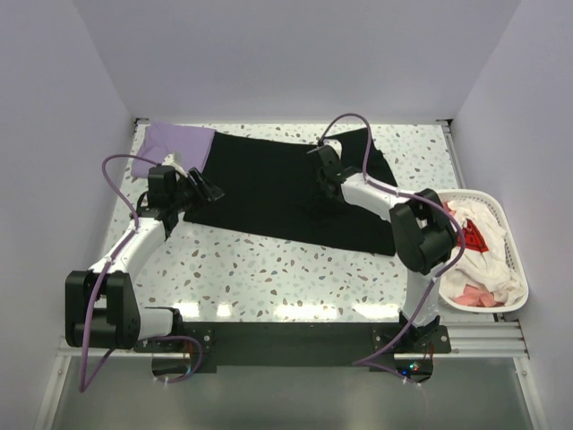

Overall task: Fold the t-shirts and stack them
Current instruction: Fold the tshirt

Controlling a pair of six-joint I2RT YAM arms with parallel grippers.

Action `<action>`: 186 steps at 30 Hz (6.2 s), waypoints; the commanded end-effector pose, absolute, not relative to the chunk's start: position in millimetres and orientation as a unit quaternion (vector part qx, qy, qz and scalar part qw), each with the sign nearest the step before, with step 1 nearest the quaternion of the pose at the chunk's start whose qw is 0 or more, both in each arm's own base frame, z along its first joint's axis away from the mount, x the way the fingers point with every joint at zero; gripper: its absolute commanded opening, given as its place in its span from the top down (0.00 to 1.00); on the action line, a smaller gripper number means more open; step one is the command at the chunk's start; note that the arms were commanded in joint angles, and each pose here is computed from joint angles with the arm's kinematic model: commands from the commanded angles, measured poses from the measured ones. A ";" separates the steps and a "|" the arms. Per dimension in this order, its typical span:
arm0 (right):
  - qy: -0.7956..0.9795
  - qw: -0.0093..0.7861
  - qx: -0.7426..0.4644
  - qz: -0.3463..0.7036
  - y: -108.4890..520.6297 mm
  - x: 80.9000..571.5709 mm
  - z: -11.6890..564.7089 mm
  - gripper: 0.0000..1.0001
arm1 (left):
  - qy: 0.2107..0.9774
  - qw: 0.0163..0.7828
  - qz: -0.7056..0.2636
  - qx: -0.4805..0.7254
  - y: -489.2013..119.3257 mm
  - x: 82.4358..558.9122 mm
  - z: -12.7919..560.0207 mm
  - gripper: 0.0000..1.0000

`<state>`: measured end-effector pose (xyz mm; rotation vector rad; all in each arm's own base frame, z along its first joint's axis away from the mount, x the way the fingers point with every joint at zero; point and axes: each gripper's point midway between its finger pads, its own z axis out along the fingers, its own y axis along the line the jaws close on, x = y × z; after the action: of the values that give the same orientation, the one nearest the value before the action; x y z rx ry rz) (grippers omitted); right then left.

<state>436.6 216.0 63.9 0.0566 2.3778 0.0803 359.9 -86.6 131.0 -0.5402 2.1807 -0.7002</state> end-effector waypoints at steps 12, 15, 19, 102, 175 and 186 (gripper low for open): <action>0.915 0.398 0.063 -0.009 158.2 374.9 77.2 0.62 | 0.843 0.412 -0.287 -0.193 -89.8 364.5 154.6 0.41; 0.916 0.397 0.065 -0.005 154.3 366.2 70.1 0.60 | 0.842 0.412 -0.289 -0.195 -90.3 364.6 153.4 0.42; 0.920 0.385 0.065 -0.013 153.2 365.8 56.5 0.60 | 0.841 0.410 -0.293 -0.196 -91.4 364.0 152.6 0.42; 0.880 0.322 0.341 0.071 63.9 244.4 42.5 0.16 | 0.793 0.372 -0.115 -0.469 13.5 350.1 3.9 0.70; 0.894 0.383 0.165 0.162 97.4 290.7 183.0 0.16 | 0.785 0.490 -0.095 -0.367 6.5 346.7 180.7 0.41; 0.886 0.417 0.127 0.159 126.7 408.3 183.0 0.18 | 0.830 0.468 -0.024 -0.302 -14.1 474.9 156.6 0.53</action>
<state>370.7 115.3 158.8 0.3931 2.3314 0.3545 443.2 -16.8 144.2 -0.8022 2.0835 -0.1173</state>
